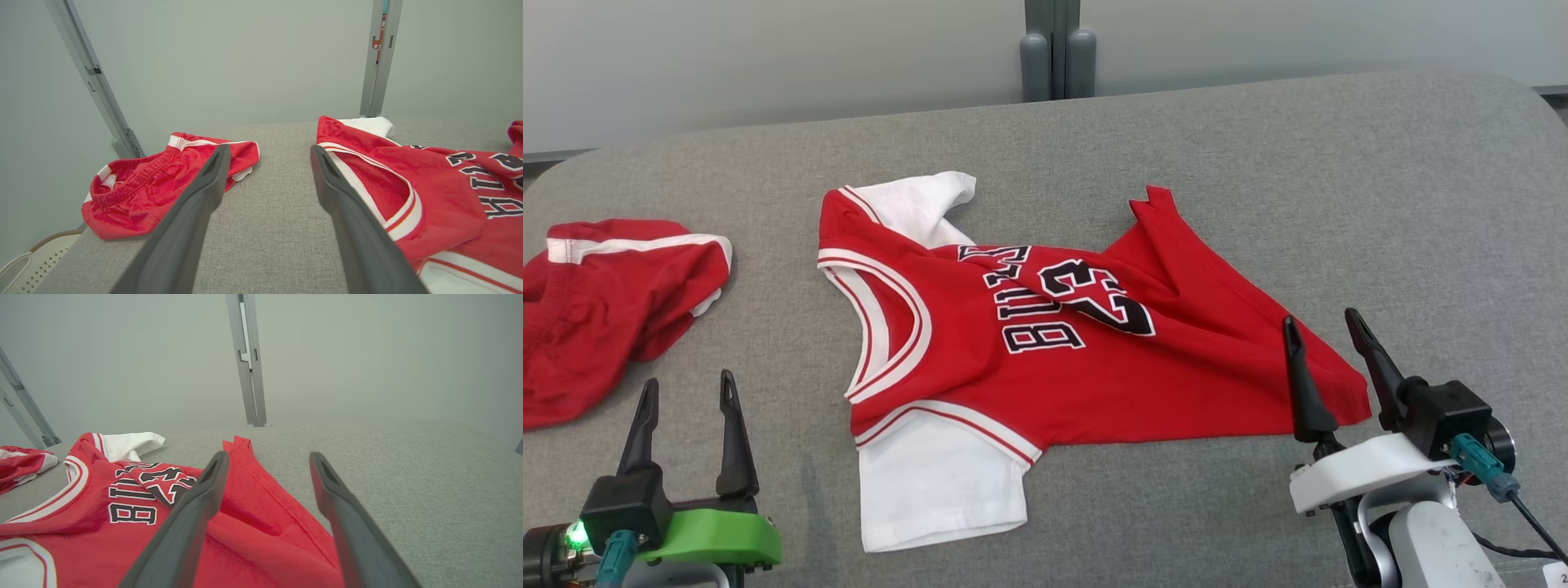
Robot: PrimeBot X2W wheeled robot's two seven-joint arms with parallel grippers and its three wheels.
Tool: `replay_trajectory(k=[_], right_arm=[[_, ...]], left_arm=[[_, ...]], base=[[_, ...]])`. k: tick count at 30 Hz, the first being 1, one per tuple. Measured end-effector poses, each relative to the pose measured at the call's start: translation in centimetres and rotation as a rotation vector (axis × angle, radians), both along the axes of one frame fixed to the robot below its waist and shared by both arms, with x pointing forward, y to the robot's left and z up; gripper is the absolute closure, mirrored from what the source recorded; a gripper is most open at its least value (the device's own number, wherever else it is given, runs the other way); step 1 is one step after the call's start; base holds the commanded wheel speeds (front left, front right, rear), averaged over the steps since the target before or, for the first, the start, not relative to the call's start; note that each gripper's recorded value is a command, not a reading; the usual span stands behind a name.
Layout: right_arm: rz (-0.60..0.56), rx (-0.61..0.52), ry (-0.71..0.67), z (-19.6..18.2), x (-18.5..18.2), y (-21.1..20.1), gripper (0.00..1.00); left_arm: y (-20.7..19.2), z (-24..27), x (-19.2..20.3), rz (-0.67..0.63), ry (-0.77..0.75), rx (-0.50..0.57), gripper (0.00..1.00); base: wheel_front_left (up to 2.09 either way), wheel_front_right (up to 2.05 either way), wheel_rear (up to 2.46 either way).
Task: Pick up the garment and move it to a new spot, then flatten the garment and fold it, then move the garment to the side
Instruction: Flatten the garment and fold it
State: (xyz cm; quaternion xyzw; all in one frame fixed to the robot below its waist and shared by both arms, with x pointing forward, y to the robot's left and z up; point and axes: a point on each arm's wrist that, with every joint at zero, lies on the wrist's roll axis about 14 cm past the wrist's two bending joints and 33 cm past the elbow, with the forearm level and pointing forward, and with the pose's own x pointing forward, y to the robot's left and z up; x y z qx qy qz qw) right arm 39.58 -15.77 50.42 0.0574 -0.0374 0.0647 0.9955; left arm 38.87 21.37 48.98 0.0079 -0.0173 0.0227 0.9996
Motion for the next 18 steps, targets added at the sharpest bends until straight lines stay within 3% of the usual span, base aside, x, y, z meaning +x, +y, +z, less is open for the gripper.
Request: replay_trajectory(k=[9,18], right_arm=[[-0.01,-0.001,0.002,0.0,-0.1,-0.3,0.0],[-0.099,-0.043,0.124,-3.9,-0.8,-3.8,0.0]], left_arm=[[-0.6,-0.3,-0.2,-0.023,0.01,-0.003,0.0],[-4.5,-4.2,-1.3,-0.142,0.133,-0.025,0.0]], base=[[0.0,0.0,0.0],[0.0,0.0,0.0]])
